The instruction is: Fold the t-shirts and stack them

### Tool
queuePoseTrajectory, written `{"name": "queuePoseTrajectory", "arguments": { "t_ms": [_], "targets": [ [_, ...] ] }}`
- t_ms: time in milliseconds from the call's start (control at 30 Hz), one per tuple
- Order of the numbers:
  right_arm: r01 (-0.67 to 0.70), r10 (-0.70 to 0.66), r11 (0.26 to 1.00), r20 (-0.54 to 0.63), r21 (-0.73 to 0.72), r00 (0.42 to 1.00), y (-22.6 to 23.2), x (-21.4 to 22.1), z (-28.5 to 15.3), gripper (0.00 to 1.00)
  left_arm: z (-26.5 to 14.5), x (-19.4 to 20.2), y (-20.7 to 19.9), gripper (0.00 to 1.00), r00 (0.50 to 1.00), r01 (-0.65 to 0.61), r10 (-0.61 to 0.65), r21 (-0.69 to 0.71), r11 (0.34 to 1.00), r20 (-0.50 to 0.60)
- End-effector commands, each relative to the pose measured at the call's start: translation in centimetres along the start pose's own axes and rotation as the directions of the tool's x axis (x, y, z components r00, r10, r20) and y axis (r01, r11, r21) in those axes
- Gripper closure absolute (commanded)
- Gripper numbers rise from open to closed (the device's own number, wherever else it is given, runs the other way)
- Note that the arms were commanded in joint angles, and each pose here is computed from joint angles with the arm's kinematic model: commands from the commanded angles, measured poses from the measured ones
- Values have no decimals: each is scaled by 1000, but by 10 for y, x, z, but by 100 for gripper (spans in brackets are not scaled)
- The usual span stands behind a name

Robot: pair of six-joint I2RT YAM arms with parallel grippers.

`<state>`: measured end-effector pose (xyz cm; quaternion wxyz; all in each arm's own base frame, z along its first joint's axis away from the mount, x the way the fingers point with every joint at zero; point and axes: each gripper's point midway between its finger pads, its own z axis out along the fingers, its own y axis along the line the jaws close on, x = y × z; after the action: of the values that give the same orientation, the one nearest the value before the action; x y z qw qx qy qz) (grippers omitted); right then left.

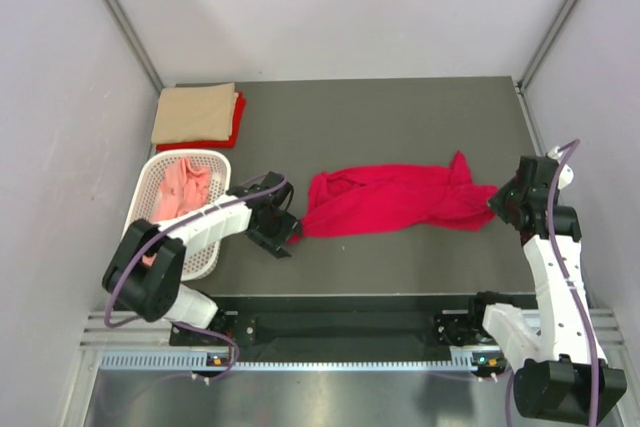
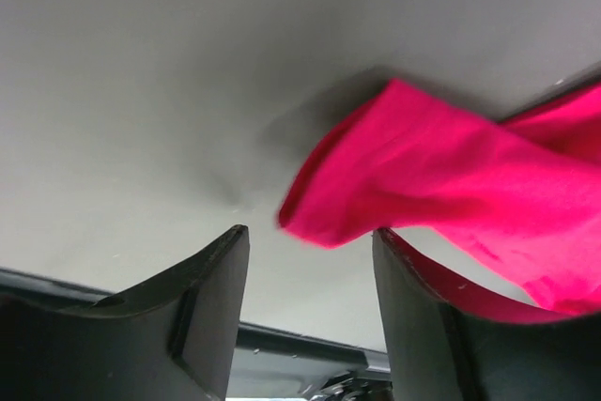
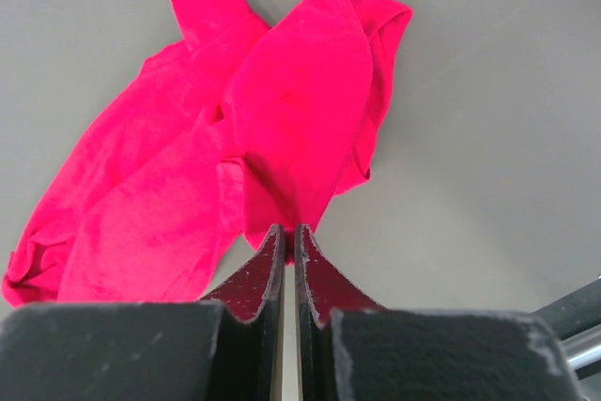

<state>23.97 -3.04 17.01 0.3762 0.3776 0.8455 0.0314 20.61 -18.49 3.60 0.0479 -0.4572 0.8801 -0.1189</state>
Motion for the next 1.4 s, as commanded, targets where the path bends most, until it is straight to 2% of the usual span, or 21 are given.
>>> {"name": "queuePoseTrajectory", "arguments": {
  "t_ms": [0, 400, 633, 767, 1067, 1367],
  "targets": [
    [-9, 11, 1000, 59, -29, 998, 4, -13, -6, 100, -2, 0, -32, 41, 998, 56, -55, 48, 997, -22],
    [-10, 11, 999, 47, -32, 999, 5, -9, -1, 100, 6, -8, -17, 51, 997, 77, -78, 15, 997, 24],
    [-10, 12, 999, 47, -39, 999, 7, -11, -1, 100, -20, -25, -22, 43, 989, 68, -75, 59, 996, 124],
    [-12, 13, 999, 34, -47, 999, 8, -7, 0, 100, -31, -24, -23, 42, 984, 121, -135, 119, 986, 116],
    [-11, 13, 998, 34, -58, 999, 11, -8, -2, 100, -24, -17, -3, 45, 975, 201, -206, 65, 977, 80],
    [-16, 18, 998, 25, -65, 1000, 12, -5, 1, 100, -23, -25, 0, 45, 965, 225, -234, 83, 971, 119]
  ]
}}
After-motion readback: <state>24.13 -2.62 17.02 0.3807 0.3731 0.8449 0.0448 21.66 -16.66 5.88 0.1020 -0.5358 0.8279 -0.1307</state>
